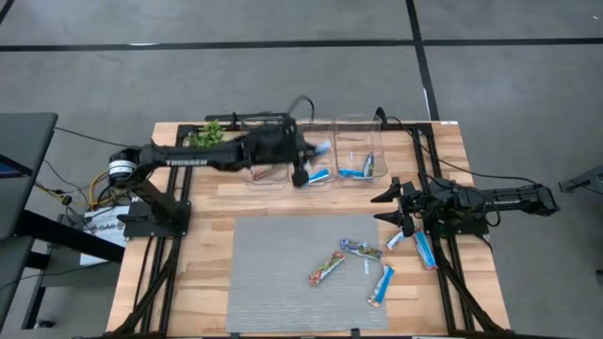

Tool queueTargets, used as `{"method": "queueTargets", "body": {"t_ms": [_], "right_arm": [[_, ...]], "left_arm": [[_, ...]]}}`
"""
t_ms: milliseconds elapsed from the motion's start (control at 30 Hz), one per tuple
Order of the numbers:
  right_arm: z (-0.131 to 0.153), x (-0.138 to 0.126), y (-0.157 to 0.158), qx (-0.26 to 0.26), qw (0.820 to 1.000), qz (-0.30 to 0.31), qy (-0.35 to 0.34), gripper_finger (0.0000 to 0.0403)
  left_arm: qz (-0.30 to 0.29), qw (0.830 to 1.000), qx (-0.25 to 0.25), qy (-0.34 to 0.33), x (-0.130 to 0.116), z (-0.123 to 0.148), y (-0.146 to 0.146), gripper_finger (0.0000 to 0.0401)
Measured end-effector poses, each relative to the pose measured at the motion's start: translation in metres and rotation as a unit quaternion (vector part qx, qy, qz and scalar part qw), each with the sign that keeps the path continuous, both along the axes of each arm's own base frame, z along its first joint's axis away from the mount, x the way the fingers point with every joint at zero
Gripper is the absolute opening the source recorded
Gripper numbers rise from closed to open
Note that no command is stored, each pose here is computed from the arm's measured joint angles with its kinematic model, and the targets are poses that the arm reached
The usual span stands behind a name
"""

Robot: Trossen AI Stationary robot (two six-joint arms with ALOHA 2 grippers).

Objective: Pick and place Granola Bars by type
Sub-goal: Put the yellow granola bar into the middle transparent bin

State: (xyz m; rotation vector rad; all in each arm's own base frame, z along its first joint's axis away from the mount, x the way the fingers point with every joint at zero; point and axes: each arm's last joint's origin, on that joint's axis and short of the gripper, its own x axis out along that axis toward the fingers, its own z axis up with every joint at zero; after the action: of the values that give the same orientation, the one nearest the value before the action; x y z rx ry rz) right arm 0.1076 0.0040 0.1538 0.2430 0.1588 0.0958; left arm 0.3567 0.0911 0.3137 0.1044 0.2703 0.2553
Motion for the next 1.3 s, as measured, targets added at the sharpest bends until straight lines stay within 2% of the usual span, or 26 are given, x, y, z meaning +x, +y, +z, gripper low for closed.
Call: {"method": "queueTargets", "body": {"t_ms": [200,533,600,700,767,933,1100,1300], "right_arm": [[0.000,0.000,0.000,0.000,1.000,0.000,0.000,0.0255],[0.000,0.000,0.000,0.000,1.000,0.000,0.000,0.0255],[0.000,0.000,0.000,0.000,1.000,0.000,0.000,0.0255],[0.000,0.000,0.000,0.000,1.000,0.000,0.000,0.0255],[0.000,0.000,0.000,0.000,1.000,0.000,0.000,0.0255],[0.000,0.000,0.000,0.000,1.000,0.000,0.000,0.0255],[0.000,0.000,0.000,0.000,1.000,-0.001,0.000,0.0255],[0.000,0.000,0.000,0.000,1.000,0.000,0.000,0.0255]], "left_arm": [[0.061,0.998,-0.001,-0.015,-0.012,0.003,0.040,0.0045],[0.071,0.997,0.007,-0.007,-0.014,0.001,0.046,0.0045],[0.066,0.998,0.017,0.007,-0.012,-0.003,0.046,0.0045],[0.040,0.996,0.049,0.064,-0.011,-0.016,0.046,0.0045],[0.022,0.992,0.085,0.096,-0.005,-0.026,0.046,0.0045],[-0.010,0.976,0.127,0.174,0.009,-0.062,0.046,0.0045],[-0.003,0.971,0.126,0.204,0.015,-0.079,0.046,0.0045],[-0.006,0.974,0.112,0.199,0.015,-0.078,0.044,0.0065]]}}
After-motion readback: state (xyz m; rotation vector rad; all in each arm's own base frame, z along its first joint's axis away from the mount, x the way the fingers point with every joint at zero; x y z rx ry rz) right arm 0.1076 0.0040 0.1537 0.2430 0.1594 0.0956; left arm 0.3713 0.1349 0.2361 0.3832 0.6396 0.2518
